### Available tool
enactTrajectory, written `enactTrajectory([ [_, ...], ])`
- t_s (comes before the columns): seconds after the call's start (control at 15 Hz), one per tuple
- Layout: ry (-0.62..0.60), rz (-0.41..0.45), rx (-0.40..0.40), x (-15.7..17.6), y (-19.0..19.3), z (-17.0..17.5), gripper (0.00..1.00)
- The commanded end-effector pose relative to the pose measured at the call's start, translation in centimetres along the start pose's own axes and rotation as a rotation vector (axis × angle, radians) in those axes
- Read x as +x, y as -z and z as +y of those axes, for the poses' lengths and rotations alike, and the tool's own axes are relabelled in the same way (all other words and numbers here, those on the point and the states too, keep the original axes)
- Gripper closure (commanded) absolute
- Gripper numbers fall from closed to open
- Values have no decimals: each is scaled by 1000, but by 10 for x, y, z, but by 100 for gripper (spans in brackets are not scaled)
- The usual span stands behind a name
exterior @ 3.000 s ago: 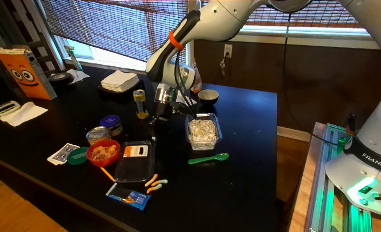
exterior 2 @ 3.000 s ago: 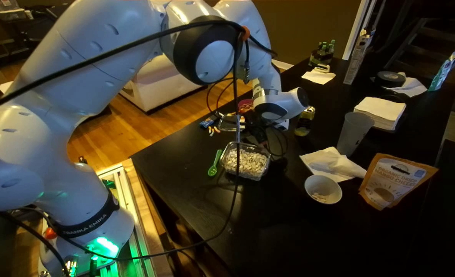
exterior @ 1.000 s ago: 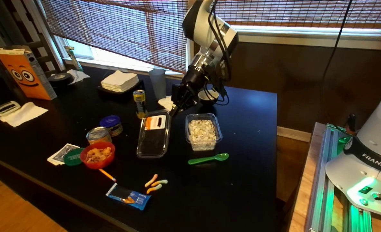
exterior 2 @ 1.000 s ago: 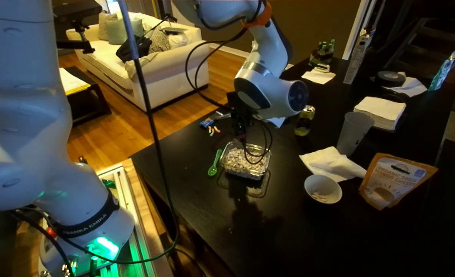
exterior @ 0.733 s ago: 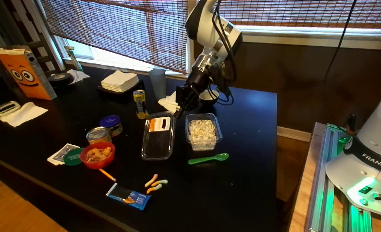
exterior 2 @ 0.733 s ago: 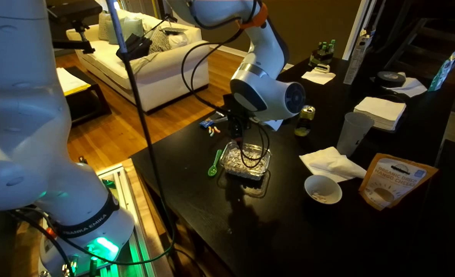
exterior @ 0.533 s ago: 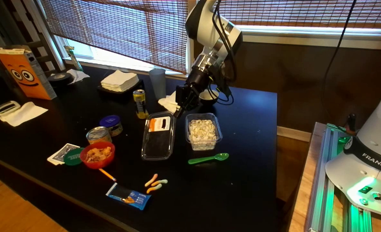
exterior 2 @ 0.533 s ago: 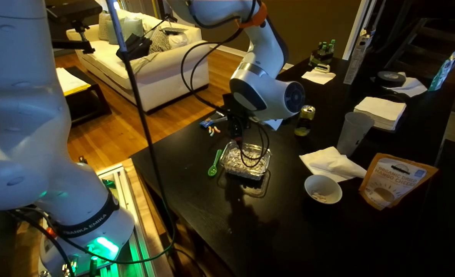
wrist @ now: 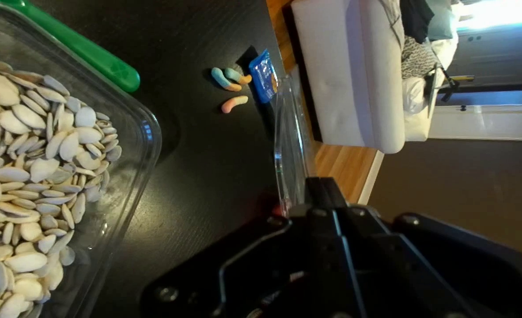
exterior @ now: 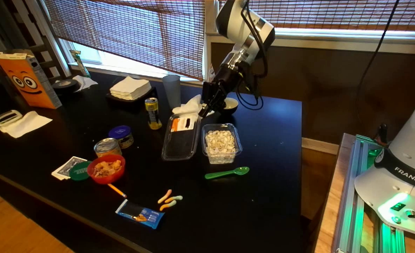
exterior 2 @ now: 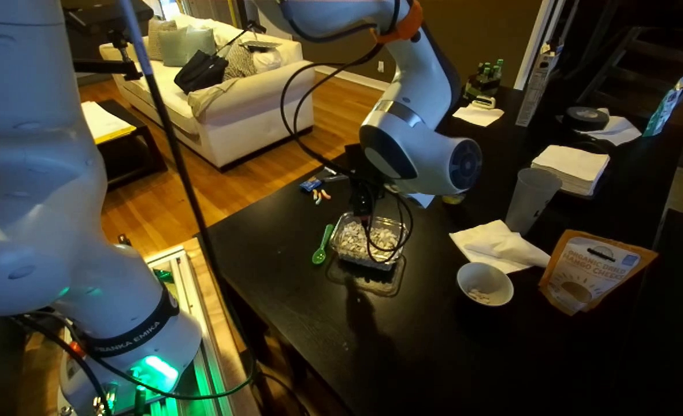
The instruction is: Put the transparent lid on the transparent bowl
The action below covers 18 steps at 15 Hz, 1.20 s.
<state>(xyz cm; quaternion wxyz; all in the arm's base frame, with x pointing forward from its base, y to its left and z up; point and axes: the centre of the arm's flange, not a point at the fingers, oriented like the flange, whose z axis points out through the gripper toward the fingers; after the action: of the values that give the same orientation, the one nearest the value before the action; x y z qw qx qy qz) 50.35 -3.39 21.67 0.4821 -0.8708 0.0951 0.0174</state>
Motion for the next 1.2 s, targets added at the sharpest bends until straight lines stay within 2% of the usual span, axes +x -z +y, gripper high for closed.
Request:
enactTrajectory([
  [0.0,-6,-43,76,-17,38,8,100],
  [0.13,1,-80,123,-21,54,19,100],
  [0.4,-14,-104,158,-28,82,51,100],
  [0.6,-41,-92,184,-26,96,76,100],
  [0.8,-90,-63,170,-13,100,102,100],
  [1.13,-128,-92,162,3,100,135,100],
])
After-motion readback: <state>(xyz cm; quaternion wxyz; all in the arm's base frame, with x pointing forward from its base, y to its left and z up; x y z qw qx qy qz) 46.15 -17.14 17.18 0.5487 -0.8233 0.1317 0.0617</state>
